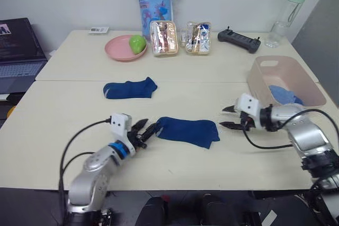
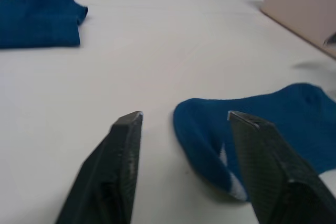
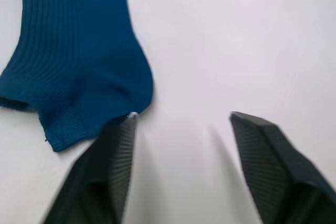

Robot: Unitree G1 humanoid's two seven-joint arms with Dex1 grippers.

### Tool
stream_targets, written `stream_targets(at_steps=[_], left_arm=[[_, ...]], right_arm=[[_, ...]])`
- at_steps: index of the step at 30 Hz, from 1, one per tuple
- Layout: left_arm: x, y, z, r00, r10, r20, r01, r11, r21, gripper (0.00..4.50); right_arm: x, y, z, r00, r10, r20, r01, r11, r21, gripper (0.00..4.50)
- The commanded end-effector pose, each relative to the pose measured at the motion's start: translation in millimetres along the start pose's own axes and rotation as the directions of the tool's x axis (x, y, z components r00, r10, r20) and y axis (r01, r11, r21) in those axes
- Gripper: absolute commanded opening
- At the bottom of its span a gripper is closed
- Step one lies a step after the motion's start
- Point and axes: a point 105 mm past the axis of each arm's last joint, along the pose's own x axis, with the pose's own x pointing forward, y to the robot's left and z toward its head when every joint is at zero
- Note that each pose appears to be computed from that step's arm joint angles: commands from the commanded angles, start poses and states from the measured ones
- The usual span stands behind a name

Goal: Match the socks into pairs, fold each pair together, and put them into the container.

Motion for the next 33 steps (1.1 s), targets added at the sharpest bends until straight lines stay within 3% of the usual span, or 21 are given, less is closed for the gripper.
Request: stream_targets(at_steps=[1, 4, 8, 13, 17, 20, 25, 28, 30, 33], left_arm=[[-7.4, -3.6, 14.7, 0.983, -0.183, -0.013, 0.182, 0.964, 0.194, 3.93], [-14.9, -10.8, 10.1, 0.922, -0.36, -0.143, 0.387, 0.843, 0.374, 3.93], [-8.7, -12.6, 4.1, 0.853, -0.454, -0.255, 0.518, 0.68, 0.519, 3.93], [13.9, -8.9, -7.4, 0.826, -0.441, -0.35, 0.551, 0.501, 0.668, 3.93], [24.4, -7.8, -11.3, 0.819, -0.441, -0.367, 0.553, 0.438, 0.708, 3.93], [22.9, -5.0, -17.0, 0.805, -0.442, -0.396, 0.576, 0.42, 0.701, 3.35], [26.7, -2.3, -16.2, 0.812, -0.439, -0.384, 0.566, 0.433, 0.701, 1.78], [29.2, -4.2, -15.1, 0.814, -0.451, -0.366, 0.562, 0.454, 0.692, 0.81], [29.9, -4.9, -15.7, 0.814, -0.454, -0.362, 0.563, 0.462, 0.685, 0.17], [29.8, -5.2, -16.7, 0.816, -0.456, -0.357, 0.562, 0.478, 0.675, 0.0]], right_arm=[[-3.5, 32.7, 27.0, 0.99, 0.105, 0.094, -0.101, 0.994, -0.051, 3.43], [0.2, 57.3, 27.5, 0.984, 0.158, 0.078, -0.148, 0.982, -0.115, 3.43], [12.3, 67.7, 13.3, 0.989, 0.148, 0.0, -0.143, 0.958, -0.246, 3.43], [25.9, 53.8, 8.8, 0.998, 0.054, -0.038, -0.064, 0.919, -0.389, 3.43], [31.1, 51.0, 16.3, 0.999, 0.037, -0.003, -0.034, 0.883, -0.467, 3.43], [33.3, 55.8, 15.8, 0.998, 0.062, -0.009, -0.057, 0.846, -0.529, 3.43], [38.5, 58.0, 16.8, 0.996, 0.087, 0.014, -0.061, 0.795, -0.603, 3.43], [40.6, 61.9, 17.8, 0.992, 0.118, 0.042, -0.069, 0.796, -0.602, 2.83], [40.3, 60.7, 18.4, 0.991, 0.117, 0.062, -0.059, 0.809, -0.585, 2.13], [39.5, 54.6, 14.6, 0.994, 0.096, 0.046, -0.051, 0.807, -0.588, 1.1]])
